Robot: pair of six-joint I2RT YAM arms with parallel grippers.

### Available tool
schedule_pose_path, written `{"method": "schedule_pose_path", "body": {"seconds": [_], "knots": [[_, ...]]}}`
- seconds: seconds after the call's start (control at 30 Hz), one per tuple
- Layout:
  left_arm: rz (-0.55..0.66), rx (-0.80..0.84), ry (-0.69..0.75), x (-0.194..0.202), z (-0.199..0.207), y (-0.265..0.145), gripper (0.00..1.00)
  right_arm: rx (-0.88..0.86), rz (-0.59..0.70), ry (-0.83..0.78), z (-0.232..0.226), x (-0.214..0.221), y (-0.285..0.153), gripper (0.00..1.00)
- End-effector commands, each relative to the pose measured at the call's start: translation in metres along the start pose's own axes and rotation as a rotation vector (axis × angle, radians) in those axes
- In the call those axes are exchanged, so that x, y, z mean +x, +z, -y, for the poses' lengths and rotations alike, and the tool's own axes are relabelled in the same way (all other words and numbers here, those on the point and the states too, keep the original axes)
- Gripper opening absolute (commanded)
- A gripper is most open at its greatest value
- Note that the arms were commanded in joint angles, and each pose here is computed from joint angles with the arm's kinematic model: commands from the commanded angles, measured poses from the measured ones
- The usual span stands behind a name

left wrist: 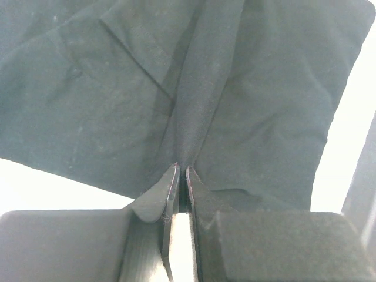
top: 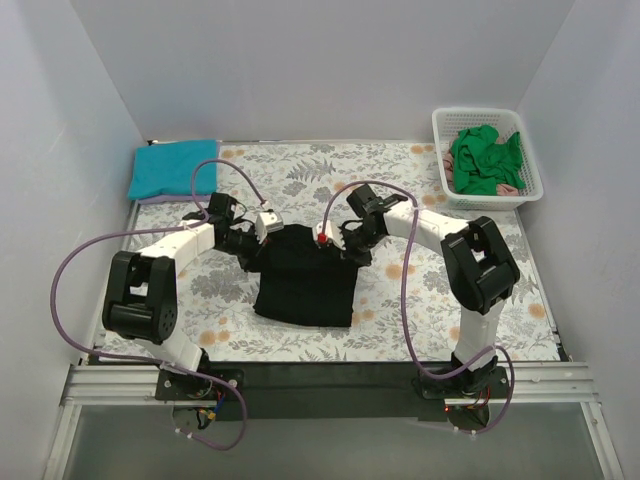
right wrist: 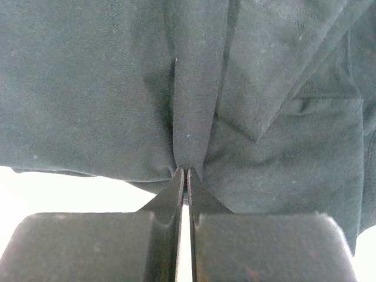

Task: Fold and stack the t-shirts
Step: Fold the tshirt

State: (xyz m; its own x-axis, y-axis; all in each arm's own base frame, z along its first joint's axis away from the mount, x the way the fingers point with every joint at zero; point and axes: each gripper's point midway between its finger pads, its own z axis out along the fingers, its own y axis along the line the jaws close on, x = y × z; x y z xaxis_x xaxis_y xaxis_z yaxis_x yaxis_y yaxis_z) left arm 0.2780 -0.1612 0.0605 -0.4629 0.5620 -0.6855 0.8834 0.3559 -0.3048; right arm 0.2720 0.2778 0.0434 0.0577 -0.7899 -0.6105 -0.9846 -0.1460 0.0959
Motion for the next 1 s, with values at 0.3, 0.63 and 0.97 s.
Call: {"method": "schedule_pose_path", "body": {"seconds": [0.3, 0.63, 0.97], "knots": [[0.078, -0.035, 0.068, -0.043, 0.005, -0.013, 0.30, 0.048, 0.058, 0.070, 0.001, -0.024, -0.017, 0.30], [0.224, 0.034, 0.391, -0.082, 0.043, -0.008, 0.64, -0.035, 0.413, 0.371, 0.036, -0.115, -0.082, 0.53], [0.148, 0.069, 0.494, -0.075, 0.033, 0.042, 0.82, -0.154, 0.480, 0.674, 0.083, -0.117, -0.030, 0.52]]}}
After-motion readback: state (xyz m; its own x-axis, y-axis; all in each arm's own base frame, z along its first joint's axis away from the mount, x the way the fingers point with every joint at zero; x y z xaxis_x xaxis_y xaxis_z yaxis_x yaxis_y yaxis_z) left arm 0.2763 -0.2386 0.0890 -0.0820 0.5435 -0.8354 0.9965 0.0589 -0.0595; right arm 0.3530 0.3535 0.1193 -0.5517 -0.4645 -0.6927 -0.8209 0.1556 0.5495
